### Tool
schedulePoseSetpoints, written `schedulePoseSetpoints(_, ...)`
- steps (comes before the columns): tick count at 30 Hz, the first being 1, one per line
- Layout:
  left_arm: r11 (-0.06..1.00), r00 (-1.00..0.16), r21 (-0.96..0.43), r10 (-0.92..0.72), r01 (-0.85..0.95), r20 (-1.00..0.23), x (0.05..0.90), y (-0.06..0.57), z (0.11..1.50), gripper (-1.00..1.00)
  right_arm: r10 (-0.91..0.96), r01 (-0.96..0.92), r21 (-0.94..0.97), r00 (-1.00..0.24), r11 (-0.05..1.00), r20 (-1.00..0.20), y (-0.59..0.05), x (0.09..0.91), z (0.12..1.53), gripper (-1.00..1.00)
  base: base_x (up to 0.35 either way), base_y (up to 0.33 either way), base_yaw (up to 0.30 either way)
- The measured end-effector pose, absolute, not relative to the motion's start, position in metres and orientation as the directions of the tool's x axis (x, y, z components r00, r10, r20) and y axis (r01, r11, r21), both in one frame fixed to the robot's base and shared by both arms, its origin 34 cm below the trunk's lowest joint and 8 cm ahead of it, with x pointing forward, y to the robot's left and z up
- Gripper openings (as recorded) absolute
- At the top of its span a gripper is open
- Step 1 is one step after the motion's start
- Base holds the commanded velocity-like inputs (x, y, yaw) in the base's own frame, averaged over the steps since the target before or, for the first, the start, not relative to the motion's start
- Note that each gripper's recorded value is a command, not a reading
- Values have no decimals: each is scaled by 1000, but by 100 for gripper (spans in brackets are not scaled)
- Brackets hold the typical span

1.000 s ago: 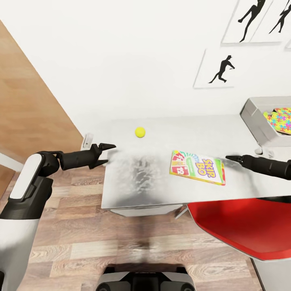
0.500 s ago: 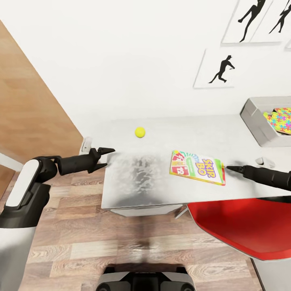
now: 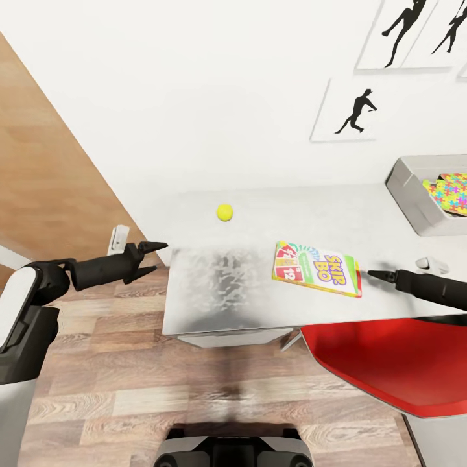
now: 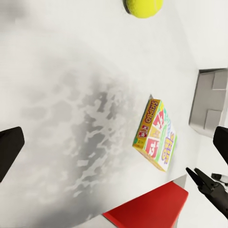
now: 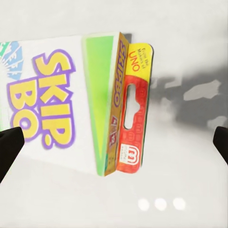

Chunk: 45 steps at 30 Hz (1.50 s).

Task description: Put all the toys in the child's room - the three board games (two on the bed and one on the table), the two jigsaw puzzles on the table, and the tennis ball on the table - inside the toy box on the table in the child's room.

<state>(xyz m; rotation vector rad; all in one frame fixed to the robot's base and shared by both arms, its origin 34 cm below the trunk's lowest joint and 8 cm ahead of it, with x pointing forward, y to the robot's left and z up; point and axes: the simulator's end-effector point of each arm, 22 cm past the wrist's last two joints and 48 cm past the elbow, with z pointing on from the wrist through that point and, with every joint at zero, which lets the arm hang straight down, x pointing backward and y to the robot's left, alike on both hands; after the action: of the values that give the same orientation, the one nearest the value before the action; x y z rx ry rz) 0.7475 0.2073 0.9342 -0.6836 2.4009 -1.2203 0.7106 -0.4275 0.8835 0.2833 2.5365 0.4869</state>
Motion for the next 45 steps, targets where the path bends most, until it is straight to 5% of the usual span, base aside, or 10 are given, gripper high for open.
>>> schedulePoseSetpoints(45,489,-799,-828,-595,-275,-85,734,229,929,100,317,117,417,-833,901,-452,-425,712,878,100,0,0,5)
